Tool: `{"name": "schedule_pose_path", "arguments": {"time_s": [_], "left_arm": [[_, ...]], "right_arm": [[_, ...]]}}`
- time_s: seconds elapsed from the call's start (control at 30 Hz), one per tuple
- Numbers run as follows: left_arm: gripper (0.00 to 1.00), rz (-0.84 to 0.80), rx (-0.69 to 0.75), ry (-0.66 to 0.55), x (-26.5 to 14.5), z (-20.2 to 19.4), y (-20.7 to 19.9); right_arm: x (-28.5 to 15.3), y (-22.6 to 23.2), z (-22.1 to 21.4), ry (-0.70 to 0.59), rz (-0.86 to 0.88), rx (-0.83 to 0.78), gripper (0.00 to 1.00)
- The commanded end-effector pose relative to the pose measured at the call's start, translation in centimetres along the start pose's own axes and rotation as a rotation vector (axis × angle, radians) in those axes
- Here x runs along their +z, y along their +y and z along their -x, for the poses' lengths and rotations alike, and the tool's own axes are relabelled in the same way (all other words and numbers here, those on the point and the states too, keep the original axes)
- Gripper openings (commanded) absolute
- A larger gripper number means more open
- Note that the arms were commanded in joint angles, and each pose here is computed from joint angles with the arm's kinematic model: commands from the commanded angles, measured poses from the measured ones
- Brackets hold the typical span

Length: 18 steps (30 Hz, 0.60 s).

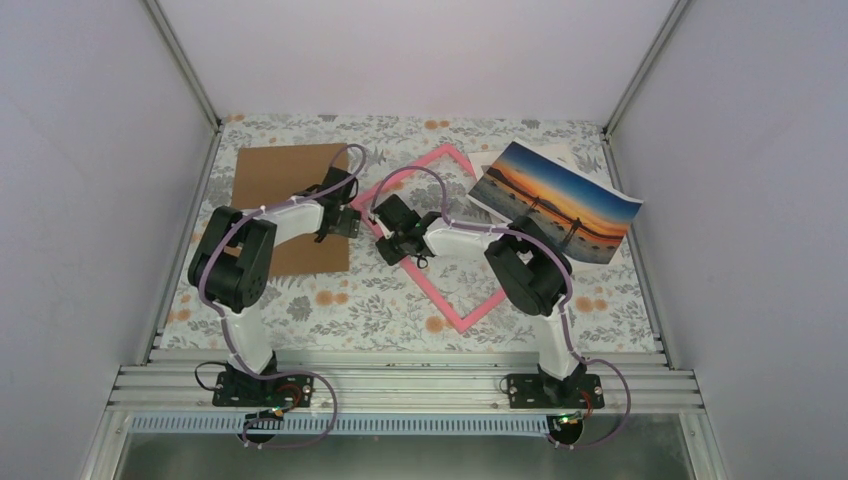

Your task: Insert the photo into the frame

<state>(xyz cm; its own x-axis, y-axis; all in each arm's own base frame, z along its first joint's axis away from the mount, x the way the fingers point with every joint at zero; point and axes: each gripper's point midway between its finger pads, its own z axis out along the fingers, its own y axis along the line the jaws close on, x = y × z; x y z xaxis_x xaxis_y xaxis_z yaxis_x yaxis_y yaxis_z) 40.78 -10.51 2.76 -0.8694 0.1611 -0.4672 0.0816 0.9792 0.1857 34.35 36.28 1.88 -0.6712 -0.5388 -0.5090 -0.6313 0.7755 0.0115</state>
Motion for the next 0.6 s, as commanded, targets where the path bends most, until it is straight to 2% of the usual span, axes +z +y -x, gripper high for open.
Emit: {"name": "schedule_pose_path", "arguments": {"time_s": [0.0, 0.17, 0.27, 0.4, 0.57], "left_arm": [[1.00, 0.074, -0.010, 0.033, 0.1, -1.5, 2.7], [1.00, 0.086, -0.056, 0.044, -0.2, -1.6, 5.1], [1.00, 0.047, -0.083, 0.008, -1.4, 0.0, 5.8], [1.00, -0.060, -0.085, -0.110, -5.7, 3.4, 5.4], [1.00, -0.101, -0.107, -0.213, -11.1, 7.1, 6.8]], "right_arm": [[-0.2, -0.9, -0.7, 0.035, 0.001, 0.057, 0.03], [-1.7, 0.3, 2.1, -0.013, 0.097, 0.071, 0.03], [-3.5, 0.7, 4.8, -0.065, 0.154, 0.088, 0.03], [-7.3, 1.1, 9.4, -0.174, 0.263, 0.115, 0.03], [-13.4, 1.1, 14.9, -0.320, 0.399, 0.142, 0.03]]}}
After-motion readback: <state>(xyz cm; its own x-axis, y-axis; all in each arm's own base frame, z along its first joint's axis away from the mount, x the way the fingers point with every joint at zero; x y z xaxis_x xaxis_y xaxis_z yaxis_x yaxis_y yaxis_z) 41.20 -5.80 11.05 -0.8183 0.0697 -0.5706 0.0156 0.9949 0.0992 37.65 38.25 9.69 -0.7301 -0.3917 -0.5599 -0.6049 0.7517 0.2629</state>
